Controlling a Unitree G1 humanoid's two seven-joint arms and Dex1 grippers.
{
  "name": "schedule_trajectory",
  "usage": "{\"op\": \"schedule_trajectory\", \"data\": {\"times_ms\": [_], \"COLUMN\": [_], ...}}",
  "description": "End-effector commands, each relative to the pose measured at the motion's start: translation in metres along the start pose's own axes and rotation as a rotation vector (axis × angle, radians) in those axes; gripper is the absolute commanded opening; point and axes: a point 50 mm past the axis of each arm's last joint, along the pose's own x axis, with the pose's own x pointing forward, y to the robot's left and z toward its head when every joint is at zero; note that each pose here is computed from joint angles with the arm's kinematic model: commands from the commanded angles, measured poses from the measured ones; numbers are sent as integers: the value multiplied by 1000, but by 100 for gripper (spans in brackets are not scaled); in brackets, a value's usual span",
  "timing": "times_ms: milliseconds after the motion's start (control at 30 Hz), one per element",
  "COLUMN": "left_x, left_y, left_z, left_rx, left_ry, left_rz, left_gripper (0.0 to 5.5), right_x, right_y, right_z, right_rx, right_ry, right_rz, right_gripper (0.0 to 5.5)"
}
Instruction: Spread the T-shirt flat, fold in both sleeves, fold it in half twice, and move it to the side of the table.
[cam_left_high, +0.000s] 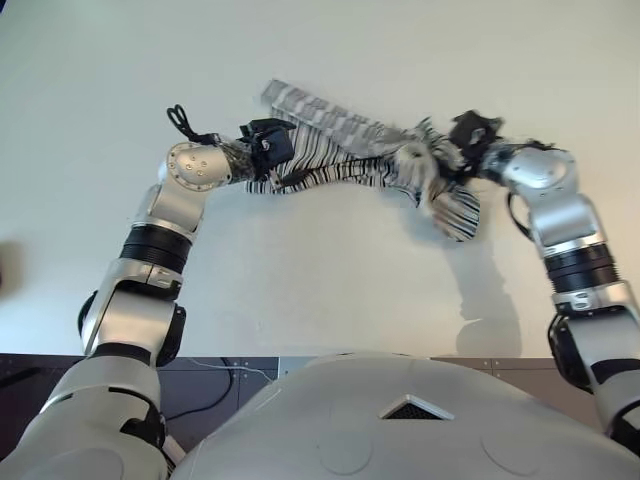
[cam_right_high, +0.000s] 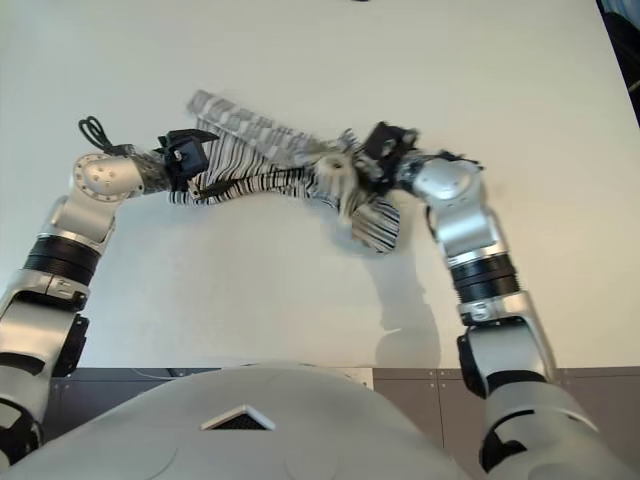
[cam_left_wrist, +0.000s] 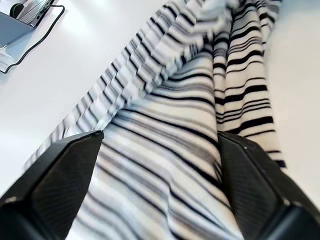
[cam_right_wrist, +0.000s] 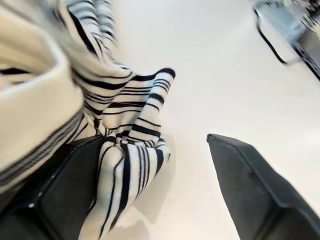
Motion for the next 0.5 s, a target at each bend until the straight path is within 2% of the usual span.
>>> {"op": "schedule_trajectory", "data": {"times_ms": [33, 133, 233, 300, 367, 433, 500], "left_x": [-49, -62, -77, -80, -75, -72, -68], "left_y": [-46, -49, -28, -7, 21, 40, 50], "left_z": [-75, -60, -60, -51, -30, -15, -3], "left_rx": [-142, -154, -125, -127, -150, -172, -190], "left_ry": [309, 196, 210, 165, 39, -33, -77], "left_rz": [-162, -225, -168, -68, 84, 195, 269], "left_gripper": [394, 394, 394, 394, 394, 394, 394], "right_x": [-21, -14, -23, -28, -21, -2, 14], "right_y": [-30, -47, -61, -58, -34, -3, 14], "right_z": [-59, -30, 8, 37, 61, 53, 22], "right_rx": [37, 66, 102, 119, 94, 26, -75], "right_ry": [242, 90, -118, -272, -378, -307, -126], "right_rz": [-190, -328, -356, -278, -119, 36, 86], "right_gripper": [366, 366, 366, 366, 366, 366, 366]}}
